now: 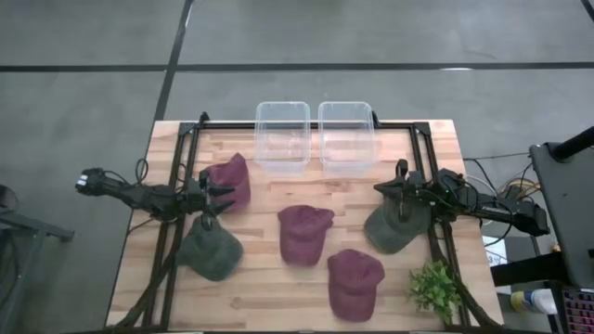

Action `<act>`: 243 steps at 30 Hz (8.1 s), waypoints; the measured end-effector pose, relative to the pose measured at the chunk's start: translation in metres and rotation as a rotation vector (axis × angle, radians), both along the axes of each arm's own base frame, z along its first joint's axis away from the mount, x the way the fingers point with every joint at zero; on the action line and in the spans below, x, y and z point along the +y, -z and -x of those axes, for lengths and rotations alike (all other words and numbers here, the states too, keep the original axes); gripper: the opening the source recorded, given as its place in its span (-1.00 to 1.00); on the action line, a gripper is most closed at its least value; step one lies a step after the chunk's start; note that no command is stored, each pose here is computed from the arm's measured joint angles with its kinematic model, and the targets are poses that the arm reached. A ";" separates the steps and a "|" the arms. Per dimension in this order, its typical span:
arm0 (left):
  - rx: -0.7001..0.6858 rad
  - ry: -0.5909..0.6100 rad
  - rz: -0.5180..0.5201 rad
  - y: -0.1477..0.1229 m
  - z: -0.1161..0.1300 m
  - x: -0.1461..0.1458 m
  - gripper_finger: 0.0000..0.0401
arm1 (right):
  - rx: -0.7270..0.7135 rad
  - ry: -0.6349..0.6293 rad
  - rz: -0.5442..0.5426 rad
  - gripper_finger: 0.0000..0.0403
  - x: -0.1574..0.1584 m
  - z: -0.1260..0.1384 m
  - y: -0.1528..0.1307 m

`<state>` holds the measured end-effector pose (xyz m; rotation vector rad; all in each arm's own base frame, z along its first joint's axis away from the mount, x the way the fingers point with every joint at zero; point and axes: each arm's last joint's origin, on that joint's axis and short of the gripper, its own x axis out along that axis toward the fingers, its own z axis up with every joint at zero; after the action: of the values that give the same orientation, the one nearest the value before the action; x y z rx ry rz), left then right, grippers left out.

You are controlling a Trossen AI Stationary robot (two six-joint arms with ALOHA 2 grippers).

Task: Pick & Place hat

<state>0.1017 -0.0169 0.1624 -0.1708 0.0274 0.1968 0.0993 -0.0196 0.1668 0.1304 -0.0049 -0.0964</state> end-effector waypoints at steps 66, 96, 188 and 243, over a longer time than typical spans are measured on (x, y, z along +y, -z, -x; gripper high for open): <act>-0.010 -0.016 -0.001 -0.001 0.000 0.000 -0.10 | 0.995 0.213 -0.580 -0.96 -0.002 -0.020 -0.167; -0.012 -0.016 0.000 -0.001 0.000 0.000 -0.10 | 1.414 0.569 -0.770 0.12 -0.001 -0.005 -0.086; 0.001 -0.019 0.065 0.002 0.000 0.000 -0.10 | 1.376 0.849 -0.907 -0.79 0.022 -0.106 -0.010; -0.015 -0.019 0.069 0.000 0.000 0.000 -0.10 | 0.657 0.357 0.039 -0.96 -0.007 -0.155 -0.326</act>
<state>0.1016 -0.0165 0.1625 -0.2413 0.0176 0.2135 0.2545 -0.0263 0.4930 0.0531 0.6274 -0.4920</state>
